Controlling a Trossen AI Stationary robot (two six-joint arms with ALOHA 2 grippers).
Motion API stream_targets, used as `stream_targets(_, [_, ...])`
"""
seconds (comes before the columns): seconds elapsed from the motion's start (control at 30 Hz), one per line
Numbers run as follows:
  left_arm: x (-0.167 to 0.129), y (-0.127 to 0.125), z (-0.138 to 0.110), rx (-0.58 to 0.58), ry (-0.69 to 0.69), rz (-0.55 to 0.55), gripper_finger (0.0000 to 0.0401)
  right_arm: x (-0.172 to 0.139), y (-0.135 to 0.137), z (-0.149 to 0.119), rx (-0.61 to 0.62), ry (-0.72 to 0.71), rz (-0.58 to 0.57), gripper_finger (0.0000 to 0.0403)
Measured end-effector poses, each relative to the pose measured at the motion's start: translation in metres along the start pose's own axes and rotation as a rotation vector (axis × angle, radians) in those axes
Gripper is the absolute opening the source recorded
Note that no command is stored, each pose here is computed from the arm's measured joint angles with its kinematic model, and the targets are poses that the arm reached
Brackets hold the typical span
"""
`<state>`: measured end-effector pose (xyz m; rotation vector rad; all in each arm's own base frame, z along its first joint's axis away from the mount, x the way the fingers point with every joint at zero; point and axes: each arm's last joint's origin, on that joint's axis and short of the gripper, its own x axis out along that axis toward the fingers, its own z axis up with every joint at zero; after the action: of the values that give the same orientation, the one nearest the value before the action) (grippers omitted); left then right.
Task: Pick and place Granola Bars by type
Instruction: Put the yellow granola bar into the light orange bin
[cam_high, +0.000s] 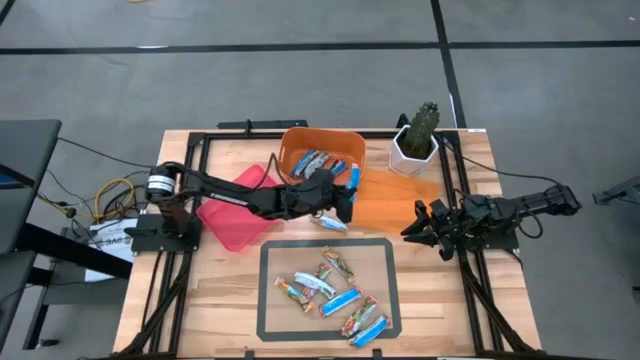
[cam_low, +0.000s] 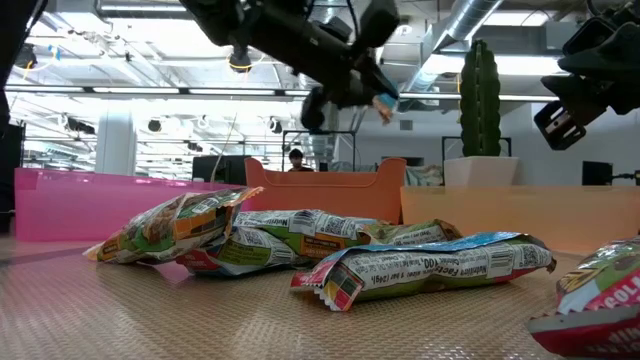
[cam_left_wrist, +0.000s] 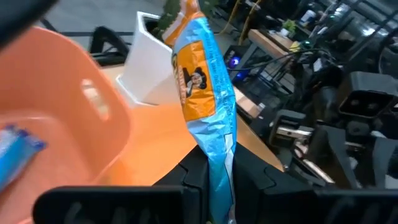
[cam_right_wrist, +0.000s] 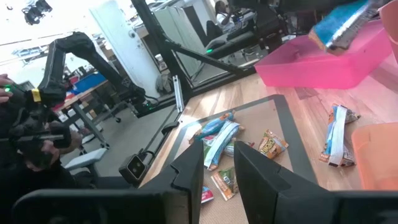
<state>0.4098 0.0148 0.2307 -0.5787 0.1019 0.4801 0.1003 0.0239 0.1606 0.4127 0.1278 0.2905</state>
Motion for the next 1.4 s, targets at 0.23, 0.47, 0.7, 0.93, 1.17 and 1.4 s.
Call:
stream_targets(0.23, [0.04,-0.004,-0.008,0.068,0.029,0.003,0.0036,0.0,0.0,0.0,-0.001,-0.002,0.001,0.0082])
stream_targets(0.47, [0.076,-0.001,-0.016,0.089,0.108,0.057,0.0036,0.0,0.0,0.0,-0.001,-0.002,0.001,0.0082])
stream_targets(0.7, [0.089,0.0,-0.021,0.077,0.189,0.067,0.0036,0.0,0.0,0.0,-0.001,-0.005,0.002,0.0082])
stream_targets(0.93, [0.089,0.005,-0.021,0.05,0.193,0.112,0.004,0.0,0.0,0.0,-0.001,-0.003,0.001,0.0082])
stream_targets(1.17, [0.089,0.006,-0.021,0.048,0.195,0.115,0.0097,0.0,0.0,0.0,-0.001,-0.003,0.002,0.0082])
stream_targets(1.4, [0.089,0.008,-0.02,0.01,0.154,0.165,0.0152,0.0,0.0,0.0,-0.001,-0.003,0.001,0.0082])
